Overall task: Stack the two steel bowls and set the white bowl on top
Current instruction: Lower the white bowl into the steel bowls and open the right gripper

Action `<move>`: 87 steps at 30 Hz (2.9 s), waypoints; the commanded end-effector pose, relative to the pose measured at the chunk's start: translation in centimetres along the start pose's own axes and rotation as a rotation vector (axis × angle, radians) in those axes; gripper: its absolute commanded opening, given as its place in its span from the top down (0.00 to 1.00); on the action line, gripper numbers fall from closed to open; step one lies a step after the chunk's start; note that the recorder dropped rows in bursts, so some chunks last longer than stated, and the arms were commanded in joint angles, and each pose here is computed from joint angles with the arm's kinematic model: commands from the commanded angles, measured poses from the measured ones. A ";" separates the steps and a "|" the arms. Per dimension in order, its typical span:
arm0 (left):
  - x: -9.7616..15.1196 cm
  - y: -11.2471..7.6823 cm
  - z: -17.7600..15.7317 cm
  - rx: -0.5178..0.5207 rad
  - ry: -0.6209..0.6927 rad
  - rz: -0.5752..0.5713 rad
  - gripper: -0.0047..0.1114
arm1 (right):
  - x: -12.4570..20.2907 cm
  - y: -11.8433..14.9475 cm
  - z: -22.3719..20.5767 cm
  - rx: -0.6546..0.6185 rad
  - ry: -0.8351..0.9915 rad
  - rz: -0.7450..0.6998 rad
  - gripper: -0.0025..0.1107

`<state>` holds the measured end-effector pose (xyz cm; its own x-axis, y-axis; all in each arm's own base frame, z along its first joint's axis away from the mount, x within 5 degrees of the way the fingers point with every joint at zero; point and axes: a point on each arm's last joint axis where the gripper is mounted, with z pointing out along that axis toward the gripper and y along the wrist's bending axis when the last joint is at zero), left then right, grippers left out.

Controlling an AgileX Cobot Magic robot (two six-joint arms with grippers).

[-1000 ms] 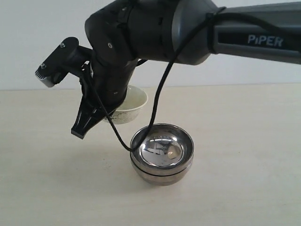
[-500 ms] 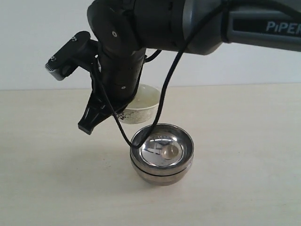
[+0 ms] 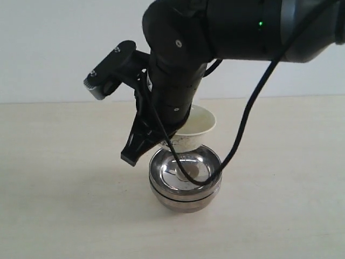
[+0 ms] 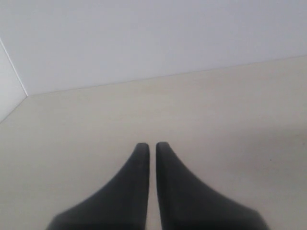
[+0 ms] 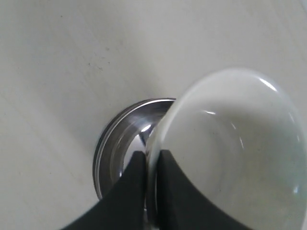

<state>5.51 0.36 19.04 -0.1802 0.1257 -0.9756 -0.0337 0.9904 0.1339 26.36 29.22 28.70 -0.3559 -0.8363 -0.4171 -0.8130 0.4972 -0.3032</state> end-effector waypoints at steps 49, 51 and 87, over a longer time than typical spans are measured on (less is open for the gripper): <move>0.0 0.0 0.0 -0.001 -0.007 -0.017 0.93 | 2.3 0.8 2.8 0.032 -0.028 0.050 0.62; 0.0 0.0 0.0 -0.001 -0.007 -0.017 0.93 | 2.2 0.6 1.7 0.039 -0.051 0.056 0.62; 0.0 0.0 0.0 -0.001 -0.007 -0.017 0.93 | 7.9 0.5 -3.9 0.119 -0.307 0.294 0.98</move>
<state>5.51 0.36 19.04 -0.1802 0.1257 -0.9756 -0.0337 0.9904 0.1339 22.35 23.31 28.11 -0.4201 -0.6141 -0.6681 -0.6516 0.7165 -0.2489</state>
